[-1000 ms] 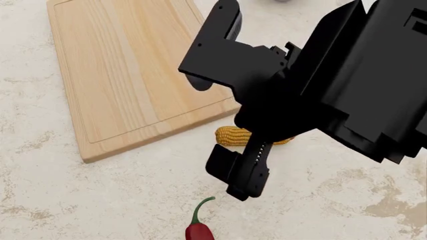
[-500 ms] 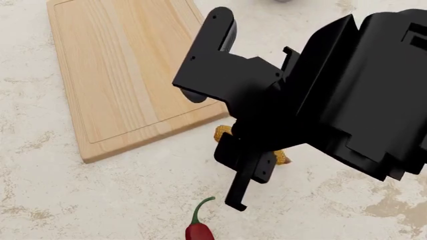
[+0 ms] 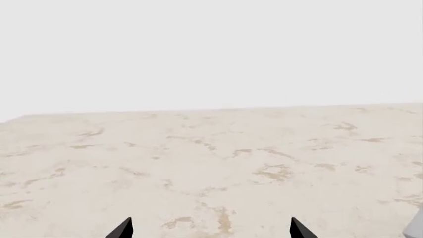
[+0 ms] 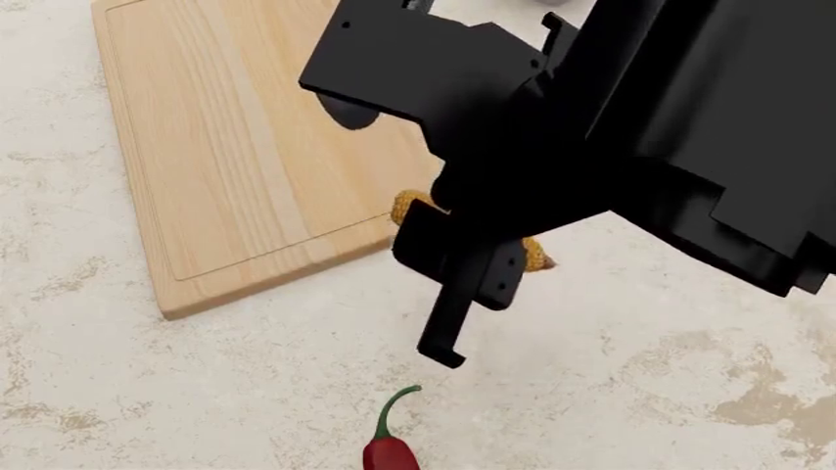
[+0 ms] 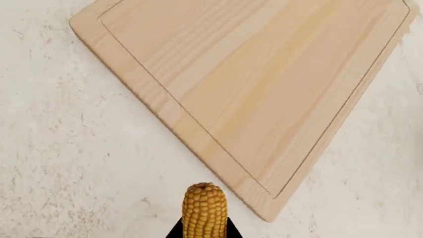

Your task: Clear the non-vegetable object off the cutting board and place the vegetables onto it.

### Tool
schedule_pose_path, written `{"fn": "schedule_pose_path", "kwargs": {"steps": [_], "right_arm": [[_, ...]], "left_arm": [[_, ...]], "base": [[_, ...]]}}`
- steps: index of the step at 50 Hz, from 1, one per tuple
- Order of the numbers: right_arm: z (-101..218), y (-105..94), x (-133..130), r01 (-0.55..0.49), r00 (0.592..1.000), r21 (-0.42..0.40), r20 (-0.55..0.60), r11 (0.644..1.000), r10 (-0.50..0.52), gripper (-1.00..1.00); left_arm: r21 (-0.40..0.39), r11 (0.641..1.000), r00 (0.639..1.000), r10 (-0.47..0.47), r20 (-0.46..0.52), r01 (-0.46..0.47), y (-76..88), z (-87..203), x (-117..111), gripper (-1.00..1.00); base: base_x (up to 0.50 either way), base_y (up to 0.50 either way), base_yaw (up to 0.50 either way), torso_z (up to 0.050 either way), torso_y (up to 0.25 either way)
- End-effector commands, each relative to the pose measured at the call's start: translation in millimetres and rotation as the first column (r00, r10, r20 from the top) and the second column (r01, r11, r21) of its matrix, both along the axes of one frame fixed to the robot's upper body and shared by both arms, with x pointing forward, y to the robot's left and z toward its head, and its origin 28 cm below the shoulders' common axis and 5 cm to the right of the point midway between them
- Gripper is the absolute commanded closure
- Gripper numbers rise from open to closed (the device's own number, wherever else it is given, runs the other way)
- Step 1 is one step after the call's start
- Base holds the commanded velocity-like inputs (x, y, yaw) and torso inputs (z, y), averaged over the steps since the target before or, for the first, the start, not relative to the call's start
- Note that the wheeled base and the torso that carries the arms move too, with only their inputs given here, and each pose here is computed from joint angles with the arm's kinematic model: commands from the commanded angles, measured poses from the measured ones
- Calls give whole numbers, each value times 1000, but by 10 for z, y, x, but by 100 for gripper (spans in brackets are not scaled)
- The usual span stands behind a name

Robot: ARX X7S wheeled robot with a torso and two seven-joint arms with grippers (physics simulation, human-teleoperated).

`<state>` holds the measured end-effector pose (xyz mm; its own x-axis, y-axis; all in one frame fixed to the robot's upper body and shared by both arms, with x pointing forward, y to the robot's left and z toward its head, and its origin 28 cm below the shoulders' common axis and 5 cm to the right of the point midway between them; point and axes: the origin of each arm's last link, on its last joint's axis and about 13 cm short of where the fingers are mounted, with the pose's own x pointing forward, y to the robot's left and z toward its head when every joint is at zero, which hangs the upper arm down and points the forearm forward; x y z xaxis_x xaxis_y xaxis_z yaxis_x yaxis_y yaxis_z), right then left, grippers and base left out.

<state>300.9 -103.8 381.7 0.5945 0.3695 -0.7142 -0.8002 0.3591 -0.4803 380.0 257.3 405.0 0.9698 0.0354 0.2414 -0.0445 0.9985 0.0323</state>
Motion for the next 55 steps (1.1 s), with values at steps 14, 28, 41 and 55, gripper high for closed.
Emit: {"fn": "schedule_pose_path", "kwargs": {"steps": [14,28,41,55], "right_arm": [[285,227,569,-69,979,114,197,991,46,100],[139,402,929,-89,982,152,178,984,61,100],[27,539,1087,-107,986,165,147,980,83,100],[-169,543,1144,-84,991,144,115,986,68,100]], "left_arm": [[-8,999,999,-34,15,34,-39,33,8,-100],[-5,1000,999,-28,17,28,-25,43,5,-100],[-9,1000,1000,-18,23,19,15,71,-3,-100],[-1,1000,1000,-10,22,10,30,27,-1,-100]], "base": [[0,0,0,0,0],[0,0,0,0,0],[0,0,0,0,0],[0,0,0,0,0]]}}
